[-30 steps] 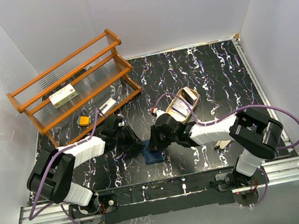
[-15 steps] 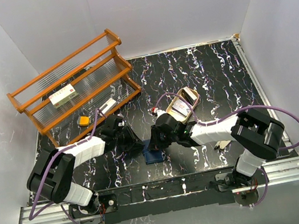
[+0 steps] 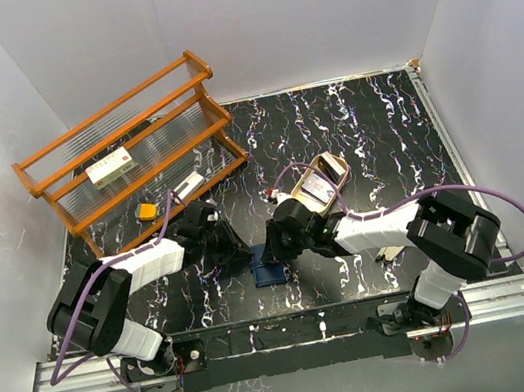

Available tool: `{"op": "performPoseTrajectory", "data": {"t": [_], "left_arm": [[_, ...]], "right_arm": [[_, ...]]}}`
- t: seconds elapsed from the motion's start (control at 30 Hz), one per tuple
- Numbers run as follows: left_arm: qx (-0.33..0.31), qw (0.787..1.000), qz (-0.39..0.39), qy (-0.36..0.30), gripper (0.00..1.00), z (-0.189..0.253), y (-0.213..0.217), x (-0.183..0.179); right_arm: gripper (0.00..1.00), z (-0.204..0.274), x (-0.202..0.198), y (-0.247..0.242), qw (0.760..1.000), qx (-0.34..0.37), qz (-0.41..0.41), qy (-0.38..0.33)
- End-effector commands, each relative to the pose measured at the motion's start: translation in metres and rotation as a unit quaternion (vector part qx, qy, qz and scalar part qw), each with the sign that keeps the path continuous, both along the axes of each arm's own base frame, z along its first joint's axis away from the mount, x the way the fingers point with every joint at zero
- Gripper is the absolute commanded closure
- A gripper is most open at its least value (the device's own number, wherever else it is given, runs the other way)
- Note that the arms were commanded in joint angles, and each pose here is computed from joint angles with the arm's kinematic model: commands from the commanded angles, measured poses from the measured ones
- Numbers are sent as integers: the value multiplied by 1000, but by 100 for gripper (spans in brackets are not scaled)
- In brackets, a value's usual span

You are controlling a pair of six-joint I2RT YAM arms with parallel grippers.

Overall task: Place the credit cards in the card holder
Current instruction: Close the card holder at the center of the board.

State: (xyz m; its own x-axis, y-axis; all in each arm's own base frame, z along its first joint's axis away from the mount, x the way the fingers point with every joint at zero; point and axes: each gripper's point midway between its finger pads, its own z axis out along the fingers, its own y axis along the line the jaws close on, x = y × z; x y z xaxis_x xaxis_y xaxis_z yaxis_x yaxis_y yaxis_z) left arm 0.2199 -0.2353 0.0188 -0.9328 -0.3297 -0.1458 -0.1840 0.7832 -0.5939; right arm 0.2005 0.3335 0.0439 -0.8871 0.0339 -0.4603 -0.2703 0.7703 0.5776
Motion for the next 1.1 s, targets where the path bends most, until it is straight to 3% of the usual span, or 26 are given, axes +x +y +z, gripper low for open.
{"op": "performPoseTrajectory", "data": {"t": [0.0,0.1,1.07], "left_arm": [[55,998,7,25,83,-18,20,-11],[54,998,7,26,84,-19,20,-11],[46,998,6,29,82,-17,17,-12]], "right_arm": [[97,11,6,-1,1000,0,-5,-17],[100,9,5,-2,1000,-4,-4,-17],[100,-15,8,-13,998,-56,-9,-9]]}}
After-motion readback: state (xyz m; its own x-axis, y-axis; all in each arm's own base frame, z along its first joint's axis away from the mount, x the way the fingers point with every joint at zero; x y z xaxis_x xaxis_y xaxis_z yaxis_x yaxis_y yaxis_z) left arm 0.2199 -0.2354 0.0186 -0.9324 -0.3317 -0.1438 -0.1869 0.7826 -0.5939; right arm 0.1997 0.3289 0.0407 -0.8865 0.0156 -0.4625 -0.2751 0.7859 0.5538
